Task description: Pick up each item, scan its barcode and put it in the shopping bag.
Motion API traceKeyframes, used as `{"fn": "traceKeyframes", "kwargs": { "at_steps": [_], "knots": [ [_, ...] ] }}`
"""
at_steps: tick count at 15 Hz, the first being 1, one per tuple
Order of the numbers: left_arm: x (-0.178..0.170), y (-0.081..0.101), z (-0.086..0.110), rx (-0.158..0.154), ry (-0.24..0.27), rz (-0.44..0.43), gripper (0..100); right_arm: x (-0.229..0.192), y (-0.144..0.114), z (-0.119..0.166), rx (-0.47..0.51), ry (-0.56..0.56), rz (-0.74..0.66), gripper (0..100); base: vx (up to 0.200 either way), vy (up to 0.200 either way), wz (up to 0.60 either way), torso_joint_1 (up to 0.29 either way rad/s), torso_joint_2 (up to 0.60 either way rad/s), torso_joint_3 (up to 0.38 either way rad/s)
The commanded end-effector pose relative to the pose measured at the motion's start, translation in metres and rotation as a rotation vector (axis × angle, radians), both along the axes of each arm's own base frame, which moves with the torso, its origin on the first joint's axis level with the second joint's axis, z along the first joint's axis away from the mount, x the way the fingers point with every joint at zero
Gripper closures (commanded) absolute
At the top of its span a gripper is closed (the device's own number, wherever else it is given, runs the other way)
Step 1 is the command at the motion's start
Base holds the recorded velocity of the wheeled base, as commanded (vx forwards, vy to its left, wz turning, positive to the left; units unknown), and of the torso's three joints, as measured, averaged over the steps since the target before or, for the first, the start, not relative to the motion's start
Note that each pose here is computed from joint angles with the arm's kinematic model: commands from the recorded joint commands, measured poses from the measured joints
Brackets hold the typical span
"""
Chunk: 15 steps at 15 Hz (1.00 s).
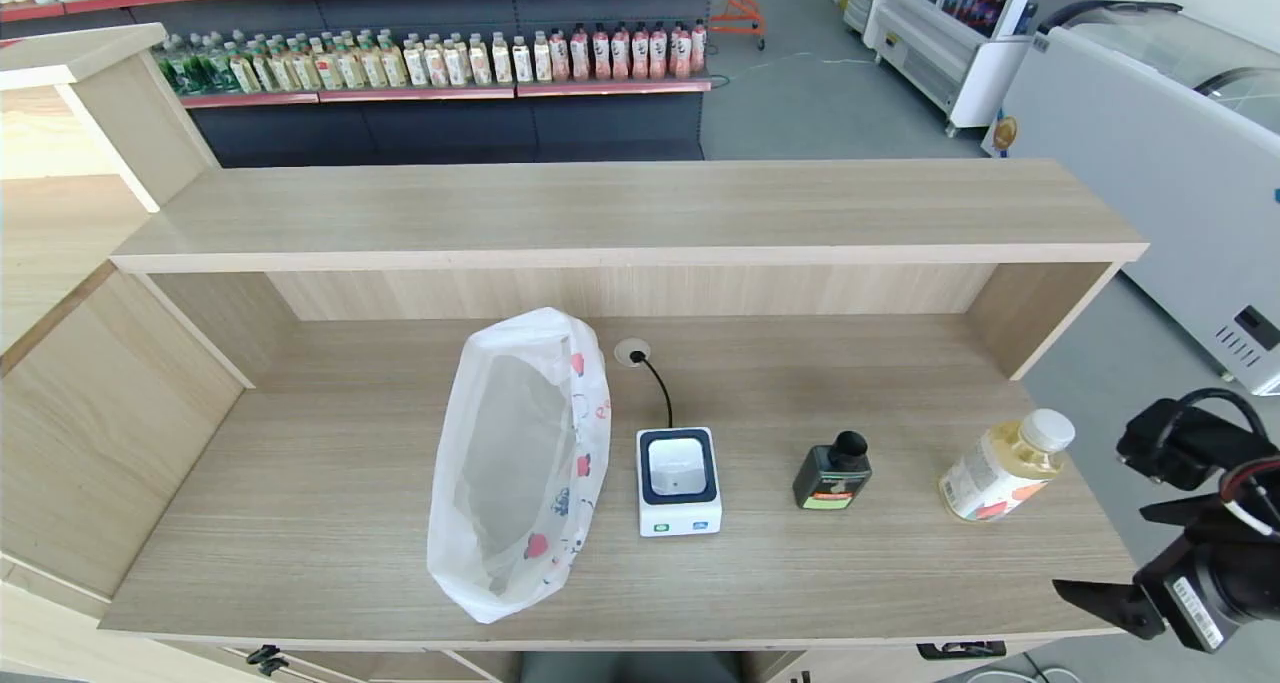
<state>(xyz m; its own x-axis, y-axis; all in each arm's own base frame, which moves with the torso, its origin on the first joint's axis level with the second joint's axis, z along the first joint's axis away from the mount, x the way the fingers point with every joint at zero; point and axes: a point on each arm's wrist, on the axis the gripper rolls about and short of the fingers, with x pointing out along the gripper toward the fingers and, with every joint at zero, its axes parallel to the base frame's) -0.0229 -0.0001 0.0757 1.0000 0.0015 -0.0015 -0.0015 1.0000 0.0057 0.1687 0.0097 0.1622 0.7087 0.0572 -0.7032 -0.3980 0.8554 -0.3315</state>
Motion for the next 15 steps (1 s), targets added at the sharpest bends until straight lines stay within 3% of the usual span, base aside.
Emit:
{"fn": "traceKeyframes", "kwargs": {
  "at_steps": [1, 6, 9, 15],
  "knots": [
    [0.000, 0.000, 0.000, 0.000, 0.000, 0.000, 0, 0.055, -0.001, -0.037, -0.078, 0.131, 0.052, 0, 0.000, 0.000, 0.00, 0.000, 0.00, 0.000],
    [0.000, 0.000, 0.000, -0.001, 0.000, 0.002, 0, 0.111, 0.016, -0.053, -0.105, 0.058, 0.146, 0, 0.000, 0.000, 0.00, 0.000, 0.00, 0.000],
    [0.000, 0.000, 0.000, 0.000, 0.000, 0.000, 0, 0.144, 0.041, -0.055, -0.058, 0.008, 0.253, 0, 0.000, 0.000, 0.00, 0.000, 0.00, 0.000],
    [0.000, 0.000, 0.000, 0.000, 0.000, 0.000, 0, 0.174, 0.076, -0.078, -0.025, 0.000, 0.370, 0, 0.000, 0.000, 0.00, 0.000, 0.00, 0.000]
  ]
}}
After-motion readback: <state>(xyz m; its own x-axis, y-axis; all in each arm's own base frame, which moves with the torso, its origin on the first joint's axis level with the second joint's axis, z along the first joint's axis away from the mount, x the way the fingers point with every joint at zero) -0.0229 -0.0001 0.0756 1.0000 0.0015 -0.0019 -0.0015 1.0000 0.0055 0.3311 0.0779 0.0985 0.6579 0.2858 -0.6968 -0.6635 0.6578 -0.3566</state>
